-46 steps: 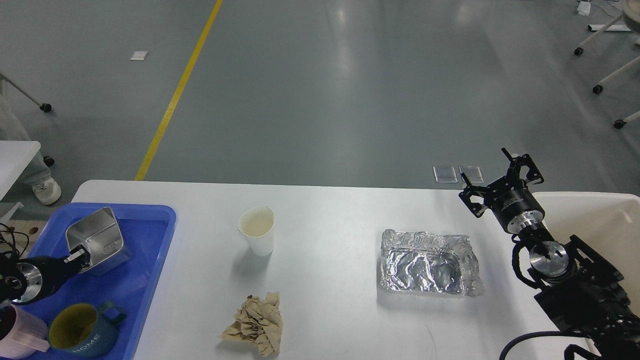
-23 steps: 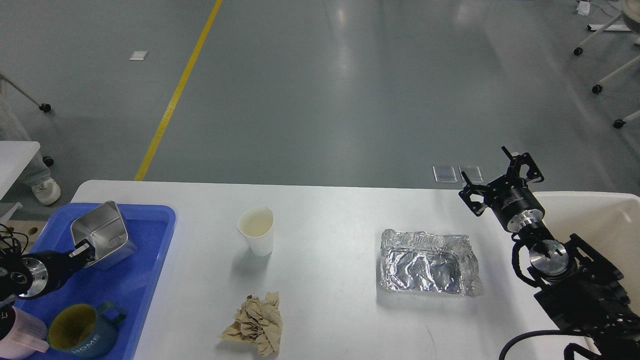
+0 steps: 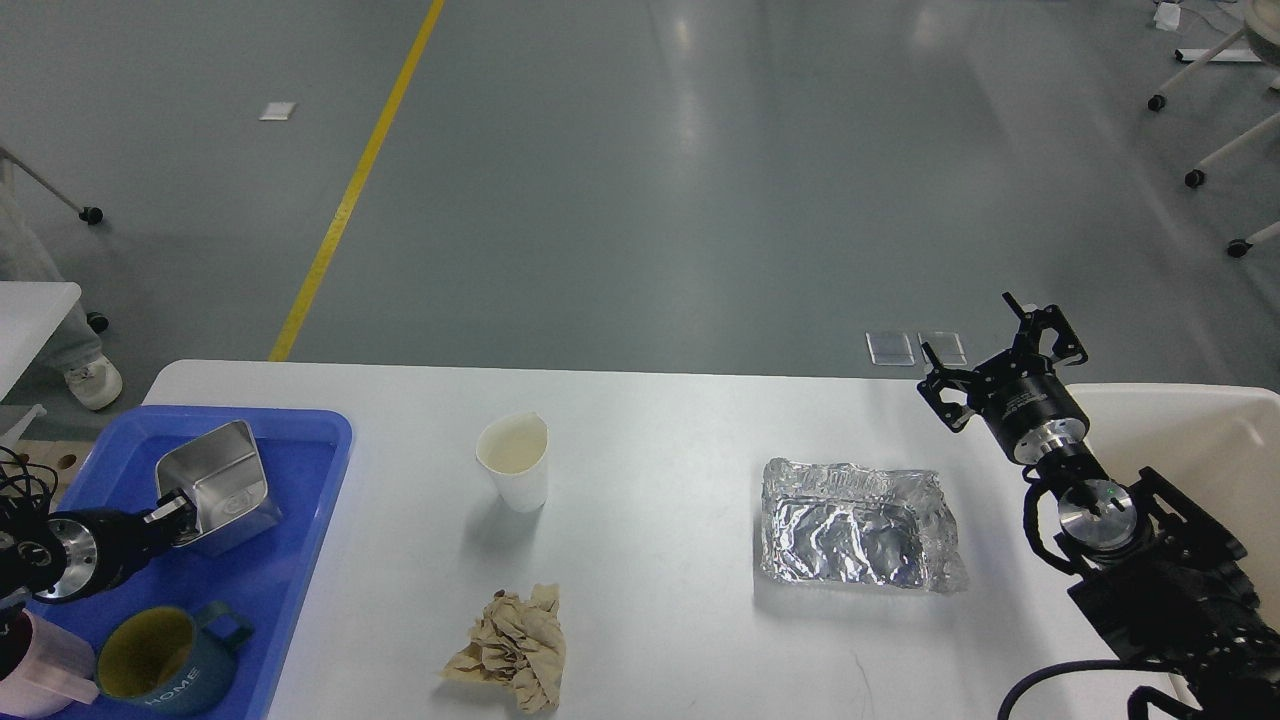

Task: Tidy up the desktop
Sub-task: 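Lower the steel tin into the blue tray with the left gripper, then release the tin and raise the left gripper upward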

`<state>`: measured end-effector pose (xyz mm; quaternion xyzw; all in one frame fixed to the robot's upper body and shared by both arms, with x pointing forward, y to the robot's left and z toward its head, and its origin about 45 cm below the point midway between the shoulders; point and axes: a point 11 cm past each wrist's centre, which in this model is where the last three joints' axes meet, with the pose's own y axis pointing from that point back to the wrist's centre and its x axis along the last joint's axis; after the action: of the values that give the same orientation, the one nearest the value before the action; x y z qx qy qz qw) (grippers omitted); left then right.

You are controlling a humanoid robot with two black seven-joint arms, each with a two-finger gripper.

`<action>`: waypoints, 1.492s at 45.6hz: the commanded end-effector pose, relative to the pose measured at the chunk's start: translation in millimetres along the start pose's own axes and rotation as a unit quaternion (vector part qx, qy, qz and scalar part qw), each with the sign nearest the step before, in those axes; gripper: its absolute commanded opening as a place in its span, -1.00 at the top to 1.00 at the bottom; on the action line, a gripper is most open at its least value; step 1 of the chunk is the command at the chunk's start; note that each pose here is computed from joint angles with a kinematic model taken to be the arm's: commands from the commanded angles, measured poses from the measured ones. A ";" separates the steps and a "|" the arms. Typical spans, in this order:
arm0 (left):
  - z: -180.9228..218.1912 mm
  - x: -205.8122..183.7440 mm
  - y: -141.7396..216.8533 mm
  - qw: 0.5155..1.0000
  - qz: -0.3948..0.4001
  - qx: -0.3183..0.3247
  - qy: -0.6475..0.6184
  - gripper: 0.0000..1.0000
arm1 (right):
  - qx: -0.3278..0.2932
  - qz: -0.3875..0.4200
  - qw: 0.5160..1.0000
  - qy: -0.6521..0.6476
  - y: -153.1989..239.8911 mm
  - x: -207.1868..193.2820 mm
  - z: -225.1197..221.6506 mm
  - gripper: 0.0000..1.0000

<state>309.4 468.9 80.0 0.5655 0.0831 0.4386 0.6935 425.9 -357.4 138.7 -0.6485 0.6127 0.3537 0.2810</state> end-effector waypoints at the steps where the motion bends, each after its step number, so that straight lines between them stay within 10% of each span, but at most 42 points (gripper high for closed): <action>1: 0.9 4.1 0.6 1.000 0.012 0.003 0.002 0.17 | 0.000 0.000 1.000 0.000 -0.4 -0.4 0.2 -1.00; 20: 17.6 17.7 2.7 0.999 0.044 -0.022 0.013 -0.92 | 0.000 0.000 1.000 0.000 -0.4 -0.4 0.3 -1.00; 48: 167.4 108.8 84.3 0.973 0.035 -0.227 0.024 -0.93 | 0.002 -0.002 1.000 0.001 -2.5 -2.7 -2.1 -1.00; 68: 269.7 140.8 151.4 0.835 0.002 -0.489 0.252 -0.94 | 0.003 -0.002 1.000 0.002 -2.9 -3.7 -3.6 -1.00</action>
<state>476.3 381.1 349.2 0.0874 0.0047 0.5480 0.8319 428.8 -356.9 142.2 -0.6491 0.6128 0.3516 0.2820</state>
